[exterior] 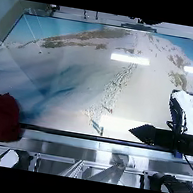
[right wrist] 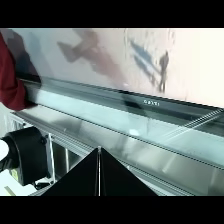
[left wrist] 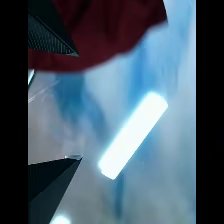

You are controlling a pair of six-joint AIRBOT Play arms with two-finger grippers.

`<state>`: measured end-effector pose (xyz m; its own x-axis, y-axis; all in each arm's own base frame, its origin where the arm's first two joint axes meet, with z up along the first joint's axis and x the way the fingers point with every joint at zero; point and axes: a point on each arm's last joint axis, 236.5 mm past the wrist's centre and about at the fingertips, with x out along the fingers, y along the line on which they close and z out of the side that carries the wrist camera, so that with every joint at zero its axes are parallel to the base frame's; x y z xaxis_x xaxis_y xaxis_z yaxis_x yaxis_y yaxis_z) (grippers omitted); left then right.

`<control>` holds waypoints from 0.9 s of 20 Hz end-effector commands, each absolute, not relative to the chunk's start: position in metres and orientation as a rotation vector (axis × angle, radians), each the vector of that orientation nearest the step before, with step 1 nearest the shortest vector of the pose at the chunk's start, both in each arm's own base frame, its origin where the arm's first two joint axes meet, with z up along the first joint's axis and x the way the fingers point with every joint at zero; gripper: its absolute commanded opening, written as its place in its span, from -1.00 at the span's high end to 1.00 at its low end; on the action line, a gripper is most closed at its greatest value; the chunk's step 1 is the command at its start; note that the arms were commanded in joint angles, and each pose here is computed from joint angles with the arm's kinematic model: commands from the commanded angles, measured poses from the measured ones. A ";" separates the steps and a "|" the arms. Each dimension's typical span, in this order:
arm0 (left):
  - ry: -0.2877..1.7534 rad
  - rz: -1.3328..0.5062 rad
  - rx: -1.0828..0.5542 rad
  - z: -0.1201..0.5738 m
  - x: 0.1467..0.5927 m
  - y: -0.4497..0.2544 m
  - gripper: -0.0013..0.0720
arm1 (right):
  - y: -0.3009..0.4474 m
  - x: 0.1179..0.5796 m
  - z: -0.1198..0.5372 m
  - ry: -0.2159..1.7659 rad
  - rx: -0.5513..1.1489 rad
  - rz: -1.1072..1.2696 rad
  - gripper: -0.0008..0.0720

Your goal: Fold the shirts.

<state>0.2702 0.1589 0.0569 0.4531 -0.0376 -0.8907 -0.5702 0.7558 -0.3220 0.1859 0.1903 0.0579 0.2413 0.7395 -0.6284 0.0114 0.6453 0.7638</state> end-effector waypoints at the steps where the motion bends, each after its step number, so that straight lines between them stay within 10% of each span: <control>1: 1.185 0.603 -0.834 -0.003 0.209 0.223 -0.98 | 0.190 0.186 0.058 1.243 0.743 0.566 0.92; 12: 1.488 0.621 -0.967 -0.095 0.170 0.226 -0.97 | 0.190 0.186 0.058 1.243 0.743 0.566 0.92; 13: 1.493 0.615 -0.980 -0.099 0.171 0.224 -0.70 | 0.190 0.186 0.058 1.243 0.743 0.566 0.92; 15: 1.489 0.573 -1.022 -0.097 0.180 0.219 0.93 | 0.190 0.186 0.058 1.243 0.743 0.566 0.92; 18: 1.299 0.348 -1.115 -0.045 0.243 0.200 0.92 | 0.190 0.186 0.058 1.243 0.743 0.566 0.92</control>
<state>0.1962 0.2191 -0.0808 0.1282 -0.2705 -0.9541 -0.8303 0.4969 -0.2524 0.1859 0.1903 0.0579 0.2413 0.7395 -0.6284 0.0118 0.6452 0.7639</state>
